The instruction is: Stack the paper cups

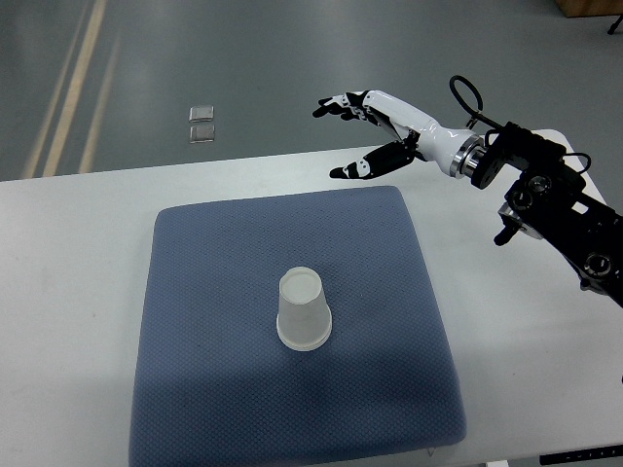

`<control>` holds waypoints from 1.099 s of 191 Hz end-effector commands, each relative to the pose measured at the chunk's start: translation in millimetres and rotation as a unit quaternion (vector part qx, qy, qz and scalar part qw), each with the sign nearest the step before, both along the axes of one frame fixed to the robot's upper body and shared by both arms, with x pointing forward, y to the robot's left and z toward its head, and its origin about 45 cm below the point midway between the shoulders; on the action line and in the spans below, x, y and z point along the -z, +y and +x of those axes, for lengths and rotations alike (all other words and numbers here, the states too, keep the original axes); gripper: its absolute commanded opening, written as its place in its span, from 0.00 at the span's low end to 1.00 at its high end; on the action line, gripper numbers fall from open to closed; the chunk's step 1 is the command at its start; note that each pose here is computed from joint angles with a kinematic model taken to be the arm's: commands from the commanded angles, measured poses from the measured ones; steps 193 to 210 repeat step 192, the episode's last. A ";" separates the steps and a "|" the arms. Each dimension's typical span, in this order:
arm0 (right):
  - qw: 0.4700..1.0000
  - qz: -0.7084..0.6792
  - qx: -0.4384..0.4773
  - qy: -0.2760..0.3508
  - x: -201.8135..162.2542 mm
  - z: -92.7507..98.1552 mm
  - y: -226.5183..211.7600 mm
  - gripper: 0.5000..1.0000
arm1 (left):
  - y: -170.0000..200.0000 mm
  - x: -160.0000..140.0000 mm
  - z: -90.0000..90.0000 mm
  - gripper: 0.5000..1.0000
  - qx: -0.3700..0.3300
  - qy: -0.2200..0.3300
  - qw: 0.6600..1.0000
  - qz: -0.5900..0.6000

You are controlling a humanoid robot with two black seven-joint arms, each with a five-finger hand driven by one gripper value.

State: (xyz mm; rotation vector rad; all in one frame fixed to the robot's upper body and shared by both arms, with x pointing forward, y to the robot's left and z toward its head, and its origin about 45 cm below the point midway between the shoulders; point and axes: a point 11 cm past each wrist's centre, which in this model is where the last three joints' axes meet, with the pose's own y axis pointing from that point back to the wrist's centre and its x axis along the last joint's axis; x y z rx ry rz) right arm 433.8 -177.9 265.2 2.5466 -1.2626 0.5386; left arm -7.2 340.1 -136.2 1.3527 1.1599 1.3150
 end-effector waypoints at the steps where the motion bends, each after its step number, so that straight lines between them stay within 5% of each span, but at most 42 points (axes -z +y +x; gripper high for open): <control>1: 0.995 0.057 0.057 0.053 19.6 4.6 -14.8 0.82 | 0.0 0.0 0.1 1.00 0.000 0.000 1.000 0.000; 91: 0.921 0.239 0.248 0.182 66.9 7.9 -50.4 0.82 | 0.0 0.0 0.1 1.00 0.000 0.000 1.000 0.000; 210: 0.900 0.251 0.297 0.199 95.9 -5.8 -43.9 0.83 | 0.0 0.0 0.1 1.00 0.000 0.000 1.000 0.000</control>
